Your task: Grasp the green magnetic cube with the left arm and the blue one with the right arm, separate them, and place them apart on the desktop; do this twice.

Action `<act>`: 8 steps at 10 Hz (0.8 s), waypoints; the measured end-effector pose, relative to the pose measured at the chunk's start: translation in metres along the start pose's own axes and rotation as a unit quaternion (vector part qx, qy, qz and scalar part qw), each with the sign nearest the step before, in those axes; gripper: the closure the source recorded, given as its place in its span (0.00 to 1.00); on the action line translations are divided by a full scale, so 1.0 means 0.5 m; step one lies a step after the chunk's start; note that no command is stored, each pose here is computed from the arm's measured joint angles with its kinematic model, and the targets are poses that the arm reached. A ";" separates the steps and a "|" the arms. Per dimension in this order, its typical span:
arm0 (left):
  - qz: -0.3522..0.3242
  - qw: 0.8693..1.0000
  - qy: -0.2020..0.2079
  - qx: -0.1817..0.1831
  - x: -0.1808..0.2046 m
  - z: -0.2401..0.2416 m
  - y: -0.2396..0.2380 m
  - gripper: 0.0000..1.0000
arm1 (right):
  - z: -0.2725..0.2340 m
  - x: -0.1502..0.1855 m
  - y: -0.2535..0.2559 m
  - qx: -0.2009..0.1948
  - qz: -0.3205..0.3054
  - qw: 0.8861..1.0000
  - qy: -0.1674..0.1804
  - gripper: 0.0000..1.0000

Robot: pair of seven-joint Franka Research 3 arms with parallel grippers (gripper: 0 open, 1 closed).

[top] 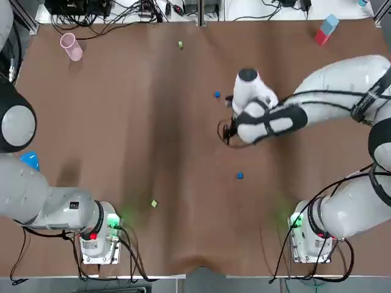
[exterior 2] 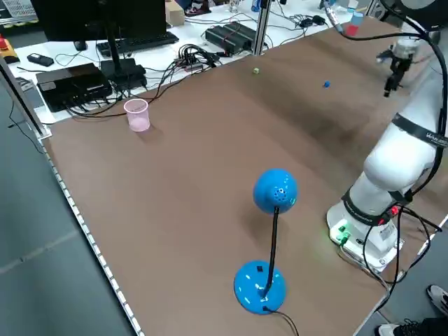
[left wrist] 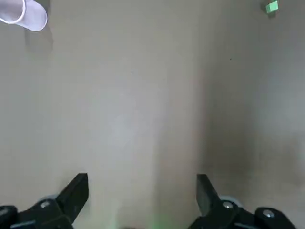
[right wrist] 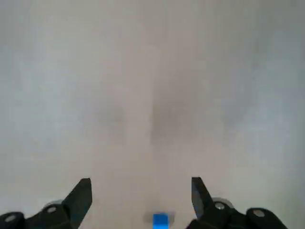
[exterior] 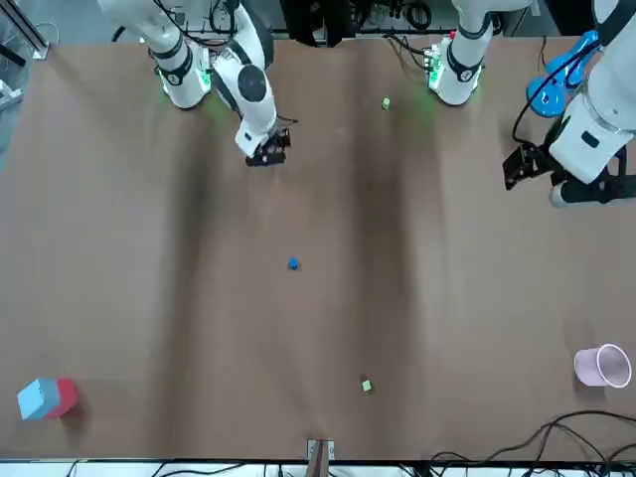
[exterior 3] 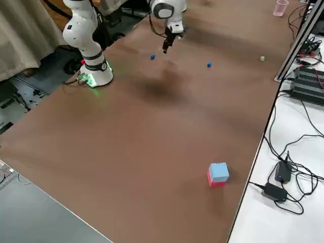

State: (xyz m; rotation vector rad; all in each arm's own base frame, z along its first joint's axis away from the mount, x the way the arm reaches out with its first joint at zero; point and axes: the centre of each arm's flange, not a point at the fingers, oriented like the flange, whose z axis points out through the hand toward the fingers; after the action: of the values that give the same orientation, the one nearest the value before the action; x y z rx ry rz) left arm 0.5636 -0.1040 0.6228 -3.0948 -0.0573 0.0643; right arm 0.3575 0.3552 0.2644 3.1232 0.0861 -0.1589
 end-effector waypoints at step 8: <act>-0.001 1.000 -0.010 0.000 0.019 0.026 0.000 0.00 | -0.028 0.355 -0.076 -0.001 0.026 0.998 0.059 0.07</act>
State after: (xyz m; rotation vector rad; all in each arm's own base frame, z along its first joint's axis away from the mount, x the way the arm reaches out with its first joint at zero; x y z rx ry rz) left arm 0.5724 -0.1032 0.6094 -3.0949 -0.0598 0.0957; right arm 0.5331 0.4031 0.2598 3.1278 0.0060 0.0253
